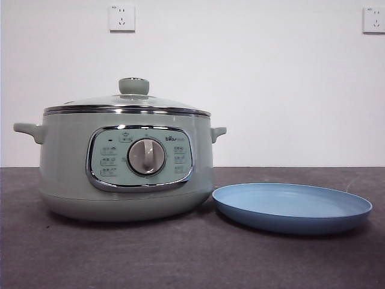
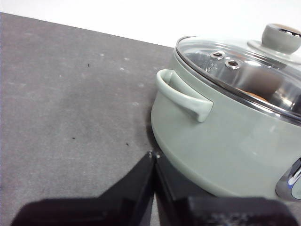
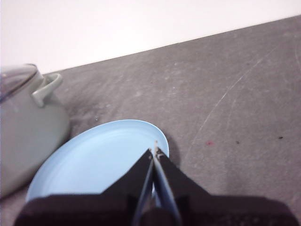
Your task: Take the potato out from the steamer,put the potato on the plate,close the lid
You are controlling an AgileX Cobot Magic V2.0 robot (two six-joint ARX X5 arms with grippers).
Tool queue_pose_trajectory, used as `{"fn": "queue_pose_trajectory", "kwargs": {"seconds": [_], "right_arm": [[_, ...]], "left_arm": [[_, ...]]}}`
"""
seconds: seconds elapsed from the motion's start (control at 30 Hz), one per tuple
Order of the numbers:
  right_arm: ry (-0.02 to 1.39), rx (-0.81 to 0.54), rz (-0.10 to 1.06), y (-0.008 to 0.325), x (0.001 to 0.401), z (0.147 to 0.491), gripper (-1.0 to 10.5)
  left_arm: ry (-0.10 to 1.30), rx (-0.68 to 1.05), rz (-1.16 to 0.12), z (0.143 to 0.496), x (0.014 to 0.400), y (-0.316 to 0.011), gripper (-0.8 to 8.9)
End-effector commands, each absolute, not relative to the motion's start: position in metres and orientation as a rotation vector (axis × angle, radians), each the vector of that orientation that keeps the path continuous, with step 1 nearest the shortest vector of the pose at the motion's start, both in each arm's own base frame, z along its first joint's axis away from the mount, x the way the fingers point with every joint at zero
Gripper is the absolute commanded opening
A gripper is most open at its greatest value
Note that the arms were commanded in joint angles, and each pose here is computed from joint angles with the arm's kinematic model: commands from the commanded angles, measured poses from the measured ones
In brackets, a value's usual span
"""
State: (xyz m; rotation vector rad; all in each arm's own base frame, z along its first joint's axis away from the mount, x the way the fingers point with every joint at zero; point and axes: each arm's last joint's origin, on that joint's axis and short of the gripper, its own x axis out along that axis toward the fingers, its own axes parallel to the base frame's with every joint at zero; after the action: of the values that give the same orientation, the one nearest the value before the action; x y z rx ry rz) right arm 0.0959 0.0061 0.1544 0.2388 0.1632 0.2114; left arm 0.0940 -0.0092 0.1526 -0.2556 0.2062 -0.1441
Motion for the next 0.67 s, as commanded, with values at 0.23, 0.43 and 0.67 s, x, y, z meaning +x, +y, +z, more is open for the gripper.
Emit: {"fn": "queue_pose_trajectory", "kwargs": {"seconds": [0.23,0.43,0.67], "right_arm": [[0.134,0.532,0.211,0.006,0.095,0.168,-0.1],[0.059,0.512,0.253,0.007,0.090,0.209,-0.1],[-0.003,0.358,0.265,0.007,0.093,0.282,-0.1]], "left_arm": [[0.233,-0.461,-0.275,0.161,0.091,-0.013,-0.08],[0.225,-0.460,-0.319,0.198,0.080,-0.014,-0.07],[0.124,-0.440,-0.339,0.259,0.070,-0.013,-0.07]]}}
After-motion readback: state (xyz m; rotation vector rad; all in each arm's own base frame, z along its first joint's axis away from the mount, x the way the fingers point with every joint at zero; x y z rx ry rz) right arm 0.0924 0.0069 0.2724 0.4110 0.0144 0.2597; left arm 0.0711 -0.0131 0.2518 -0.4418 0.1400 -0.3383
